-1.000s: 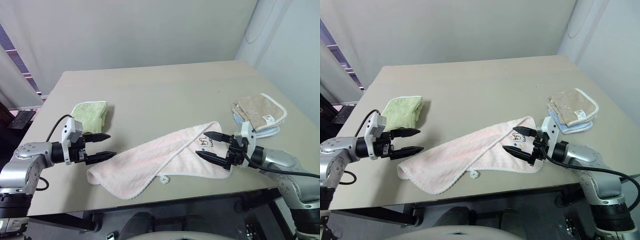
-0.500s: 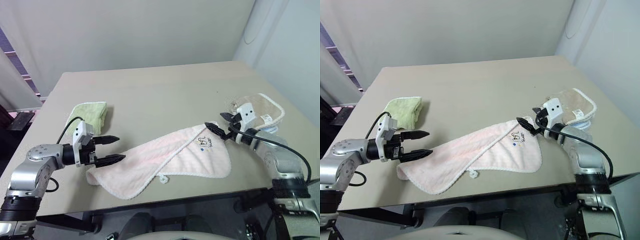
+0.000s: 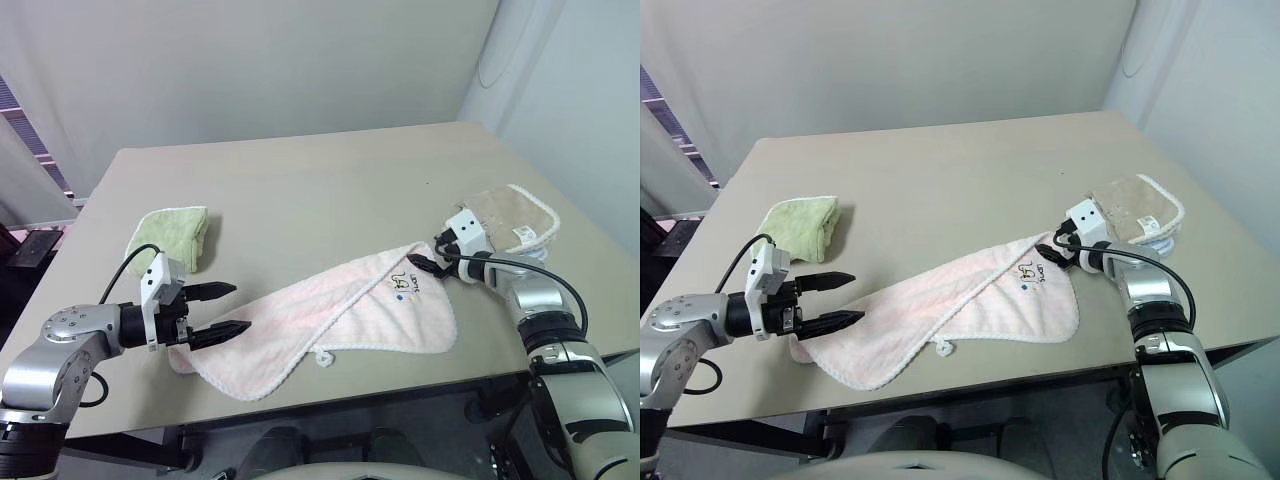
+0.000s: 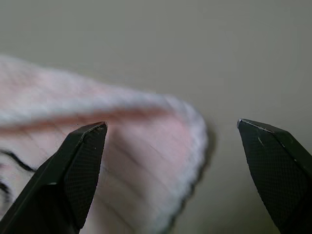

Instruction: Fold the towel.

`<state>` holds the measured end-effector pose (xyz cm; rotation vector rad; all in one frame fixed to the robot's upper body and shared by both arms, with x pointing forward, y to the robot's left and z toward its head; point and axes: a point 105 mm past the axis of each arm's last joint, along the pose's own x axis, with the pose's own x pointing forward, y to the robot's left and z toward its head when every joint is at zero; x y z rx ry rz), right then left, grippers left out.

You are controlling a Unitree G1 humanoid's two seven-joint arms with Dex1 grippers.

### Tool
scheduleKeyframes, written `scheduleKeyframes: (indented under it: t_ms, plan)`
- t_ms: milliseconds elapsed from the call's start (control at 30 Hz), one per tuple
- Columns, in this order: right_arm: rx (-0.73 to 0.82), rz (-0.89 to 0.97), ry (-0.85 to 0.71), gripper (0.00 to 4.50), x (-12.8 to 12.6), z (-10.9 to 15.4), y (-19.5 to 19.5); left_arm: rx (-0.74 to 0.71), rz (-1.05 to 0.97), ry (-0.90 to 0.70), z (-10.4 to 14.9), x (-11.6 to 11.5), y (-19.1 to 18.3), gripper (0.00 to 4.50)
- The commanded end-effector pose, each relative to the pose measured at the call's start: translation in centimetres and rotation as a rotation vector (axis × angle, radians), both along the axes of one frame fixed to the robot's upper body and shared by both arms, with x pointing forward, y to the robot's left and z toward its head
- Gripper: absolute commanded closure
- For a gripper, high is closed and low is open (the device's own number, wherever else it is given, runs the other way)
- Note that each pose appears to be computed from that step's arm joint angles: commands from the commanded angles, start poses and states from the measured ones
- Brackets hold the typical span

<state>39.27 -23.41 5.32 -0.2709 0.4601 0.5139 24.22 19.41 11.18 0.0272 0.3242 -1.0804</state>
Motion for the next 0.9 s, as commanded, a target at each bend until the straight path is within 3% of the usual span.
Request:
scheduleKeyframes:
  t_ms: [33, 167, 633, 733, 900]
  plan:
    - [-0.035, 0.036, -0.027, 0.02, 1.1, 0.9, 0.6, -0.001, 0.009, -0.055, 1.3, 0.1, 0.0, 0.0]
    - [-0.102, 0.027, -0.03, 0.02, 1.7, 0.3, 0.7, -0.011, 0.032, -0.067, 1.6, 0.2, 0.1, 0.0]
    - [-0.079, 0.087, -0.041, 0.02, 3.1, 0.8, 4.0, -0.007, 0.06, -0.071, 2.0, -0.2, 0.2, 0.0]
    - [-0.1, 0.046, -0.035, 0.61, 3.3, 0.6, 3.5, -0.005, 0.065, -0.068, 1.8, -0.3, 0.3, 0.0]
    - [-0.115, -0.001, -0.047, 2.41, 3.4, 0.7, 2.4, -0.004, 0.075, -0.065, 1.4, -0.3, 0.7, 0.0]
